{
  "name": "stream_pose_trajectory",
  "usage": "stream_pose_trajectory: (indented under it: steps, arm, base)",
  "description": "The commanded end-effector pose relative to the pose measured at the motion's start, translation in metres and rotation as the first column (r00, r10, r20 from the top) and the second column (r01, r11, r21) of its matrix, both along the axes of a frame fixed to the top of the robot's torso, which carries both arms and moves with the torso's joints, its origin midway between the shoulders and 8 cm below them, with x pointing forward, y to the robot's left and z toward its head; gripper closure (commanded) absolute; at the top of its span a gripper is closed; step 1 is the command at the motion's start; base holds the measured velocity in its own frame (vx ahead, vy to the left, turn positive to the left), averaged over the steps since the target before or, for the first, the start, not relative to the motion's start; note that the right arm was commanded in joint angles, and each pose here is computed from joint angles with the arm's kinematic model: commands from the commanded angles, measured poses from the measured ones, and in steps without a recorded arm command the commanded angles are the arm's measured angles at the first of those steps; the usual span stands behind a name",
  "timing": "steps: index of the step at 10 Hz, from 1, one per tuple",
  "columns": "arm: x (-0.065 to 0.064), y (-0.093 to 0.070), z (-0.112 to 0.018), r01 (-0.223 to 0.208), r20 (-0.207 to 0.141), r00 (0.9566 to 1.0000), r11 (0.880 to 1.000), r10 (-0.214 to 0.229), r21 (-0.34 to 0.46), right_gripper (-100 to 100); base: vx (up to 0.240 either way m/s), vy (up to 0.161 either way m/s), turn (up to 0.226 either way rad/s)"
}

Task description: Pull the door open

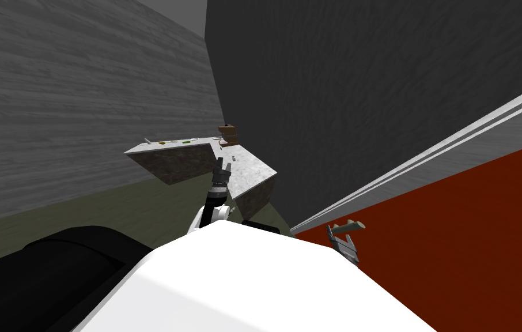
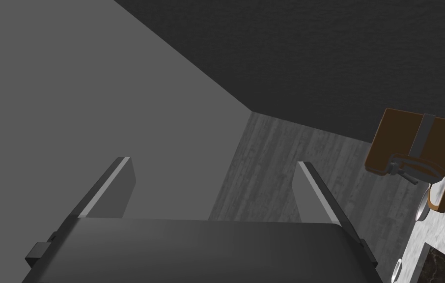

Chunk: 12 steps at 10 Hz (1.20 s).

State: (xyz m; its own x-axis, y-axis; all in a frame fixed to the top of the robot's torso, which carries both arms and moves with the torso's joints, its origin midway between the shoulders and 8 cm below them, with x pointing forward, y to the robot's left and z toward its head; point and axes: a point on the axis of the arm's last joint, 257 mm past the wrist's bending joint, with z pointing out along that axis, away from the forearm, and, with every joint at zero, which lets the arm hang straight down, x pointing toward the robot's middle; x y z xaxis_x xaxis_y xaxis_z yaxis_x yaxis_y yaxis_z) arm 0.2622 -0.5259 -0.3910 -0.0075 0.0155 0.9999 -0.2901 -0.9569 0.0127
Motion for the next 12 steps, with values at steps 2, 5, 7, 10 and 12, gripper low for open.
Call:
stream_pose_trajectory:
  steps: [2,5,7,10,12]
  arm:
    - [-0.002,0.008,0.0,-0.036,0.001,0.9994,0.999,0.036,-0.004,-100]
    - [-0.002,0.008,0.0,-0.036,0.001,0.9994,0.999,0.036,-0.004,-100]
    - [-0.002,0.008,0.0,-0.036,0.001,0.9994,0.999,0.036,-0.004,-100]
    - [-0.002,0.008,0.0,-0.036,0.001,0.9994,0.999,0.036,-0.004,-100]
    - [-0.02,0.009,-0.001,-0.023,0.003,0.9997,1.0,0.023,0.0,-100]
  base:
    - [-0.005,0.007,-0.02]
    - [-0.002,0.002,-0.007]
    - [0.001,-0.002,0.005]
    - [0.007,-0.009,0.025]
    - [0.034,-0.044,0.129]
